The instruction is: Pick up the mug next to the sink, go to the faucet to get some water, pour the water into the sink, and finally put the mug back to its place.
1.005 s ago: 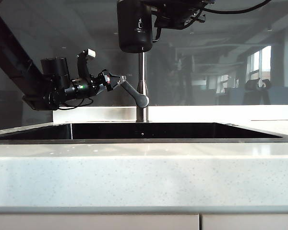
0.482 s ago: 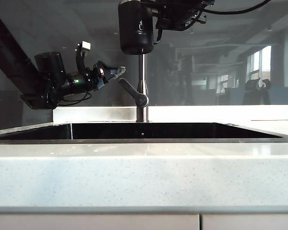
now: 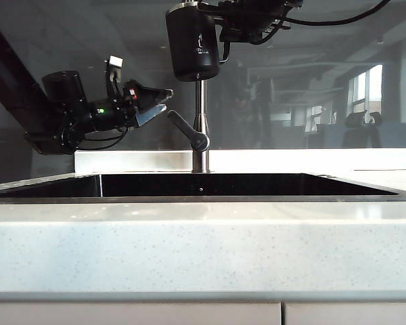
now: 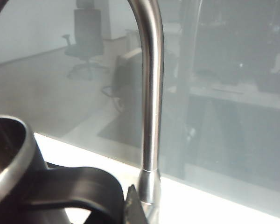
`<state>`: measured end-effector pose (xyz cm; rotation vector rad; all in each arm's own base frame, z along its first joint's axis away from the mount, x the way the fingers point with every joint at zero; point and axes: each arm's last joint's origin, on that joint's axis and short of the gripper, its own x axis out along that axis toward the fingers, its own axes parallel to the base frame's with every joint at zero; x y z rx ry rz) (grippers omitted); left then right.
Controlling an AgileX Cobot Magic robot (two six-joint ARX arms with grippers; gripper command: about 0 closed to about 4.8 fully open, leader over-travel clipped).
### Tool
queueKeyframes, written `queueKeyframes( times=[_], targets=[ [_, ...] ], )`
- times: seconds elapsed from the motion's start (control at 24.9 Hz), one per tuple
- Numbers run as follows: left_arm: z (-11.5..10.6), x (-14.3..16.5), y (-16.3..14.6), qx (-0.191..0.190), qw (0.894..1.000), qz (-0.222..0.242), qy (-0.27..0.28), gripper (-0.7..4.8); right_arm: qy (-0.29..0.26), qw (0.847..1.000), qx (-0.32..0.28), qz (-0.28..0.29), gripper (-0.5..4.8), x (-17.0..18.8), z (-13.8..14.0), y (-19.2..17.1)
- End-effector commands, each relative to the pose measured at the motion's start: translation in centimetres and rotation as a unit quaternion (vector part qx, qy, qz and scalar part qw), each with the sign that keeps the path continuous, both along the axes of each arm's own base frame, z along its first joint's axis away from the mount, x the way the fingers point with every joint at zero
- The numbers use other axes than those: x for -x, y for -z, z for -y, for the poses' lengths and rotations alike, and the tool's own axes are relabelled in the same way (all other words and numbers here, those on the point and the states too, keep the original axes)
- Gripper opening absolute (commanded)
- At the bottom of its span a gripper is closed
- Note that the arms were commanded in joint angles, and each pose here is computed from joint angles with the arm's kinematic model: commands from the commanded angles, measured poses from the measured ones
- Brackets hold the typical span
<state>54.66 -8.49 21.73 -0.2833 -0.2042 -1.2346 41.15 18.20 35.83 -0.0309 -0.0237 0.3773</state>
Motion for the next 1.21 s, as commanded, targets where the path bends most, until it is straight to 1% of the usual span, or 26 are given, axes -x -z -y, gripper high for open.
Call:
queueKeyframes(
  times=[0.04, 0.12, 0.16, 0.2, 0.24, 0.28, 0.32, 0.4, 0.44, 0.52, 0.56, 0.64, 0.68, 0.84, 0.92, 0.96, 1.01, 1.05, 1.09, 1.17, 1.21],
  targets=[
    [-1.2, 0.2, -0.9, 0.004, 1.000, 0.011, 0.007, 4.79, 0.049, 0.998, 0.008, 0.036, -0.05, 0.6, 0.5, -1.8],
    [-1.9, 0.2, -1.0, 0.008, 1.000, 0.013, 0.004, 4.79, 0.093, 0.992, 0.079, 0.036, -0.05, 0.7, 0.9, -1.8],
    [-2.0, 0.2, -1.0, 0.008, 1.000, 0.013, 0.004, 4.79, 0.105, 0.989, 0.102, 0.037, -0.05, 0.8, 1.0, -1.8],
    [-2.4, 0.2, -1.1, 0.010, 1.000, 0.013, 0.001, 4.79, 0.122, 0.981, 0.148, 0.042, -0.06, 1.0, 1.2, -1.9],
    [-2.4, 0.2, -1.1, 0.010, 1.000, 0.014, 0.001, 4.79, 0.128, 0.977, 0.166, 0.043, -0.05, 1.1, 1.3, -2.0],
    [-2.6, 0.2, -1.1, 0.011, 1.000, 0.012, 0.000, 4.79, 0.128, 0.970, 0.203, 0.050, -0.06, 1.3, 1.3, -2.2],
    [-2.6, 0.2, -1.1, 0.011, 1.000, 0.012, 0.000, 4.79, 0.128, 0.965, 0.221, 0.055, -0.05, 1.4, 1.4, -2.3],
    [-2.6, 0.2, -1.1, 0.011, 1.000, 0.012, 0.000, 4.79, 0.130, 0.953, 0.264, 0.070, -0.05, 1.6, 1.4, -2.6],
    [-2.6, 0.2, -1.1, 0.011, 1.000, 0.012, 0.000, 4.79, 0.139, 0.944, 0.288, 0.077, -0.06, 1.6, 1.5, -2.8],
    [-2.6, 0.2, -1.1, 0.012, 1.000, 0.012, -0.001, 4.79, 0.147, 0.923, 0.345, 0.090, -0.05, 1.7, 1.5, -2.9],
    [-2.6, 0.2, -1.1, 0.012, 1.000, 0.012, -0.002, 4.79, 0.149, 0.908, 0.379, 0.096, -0.05, 1.7, 1.6, -2.9],
    [-2.6, 0.2, -1.1, 0.013, 1.000, 0.012, -0.003, 4.79, 0.147, 0.887, 0.425, 0.105, -0.05, 1.7, 1.6, -2.8],
    [-2.6, 0.2, -1.1, 0.013, 1.000, 0.012, -0.002, 4.79, 0.146, 0.873, 0.452, 0.112, -0.05, 1.7, 1.6, -2.9],
    [-2.6, 0.2, -1.1, 0.013, 1.000, 0.012, -0.002, 4.79, 0.144, 0.834, 0.516, 0.128, -0.05, 1.7, 1.6, -2.9],
    [-2.6, 0.2, -1.1, 0.013, 1.000, 0.012, -0.002, 4.79, 0.141, 0.809, 0.554, 0.137, -0.05, 1.7, 1.6, -2.9],
    [-2.6, 0.2, -1.1, 0.013, 1.000, 0.011, -0.002, 4.79, 0.140, 0.800, 0.567, 0.140, -0.05, 1.7, 1.6, -2.9],
    [-2.6, 0.2, -1.1, 0.013, 1.000, 0.011, -0.002, 4.79, 0.138, 0.778, 0.595, 0.146, -0.05, 1.7, 1.6, -2.9],
    [-2.6, 0.2, -1.1, 0.013, 1.000, 0.012, -0.002, 4.79, 0.137, 0.767, 0.608, 0.149, -0.05, 1.7, 1.6, -2.9],
    [-2.6, 0.2, -1.1, 0.013, 1.000, 0.011, -0.002, 4.79, 0.135, 0.752, 0.627, 0.153, -0.05, 1.7, 1.6, -2.9],
    [-2.6, 0.2, -1.1, 0.013, 1.000, 0.011, -0.002, 4.79, 0.133, 0.736, 0.645, 0.157, -0.05, 1.7, 1.6, -2.9],
    [-2.6, 0.2, -1.1, 0.013, 1.000, 0.011, -0.002, 4.79, 0.133, 0.731, 0.651, 0.159, -0.05, 1.7, 1.6, -2.9]
  ],
)
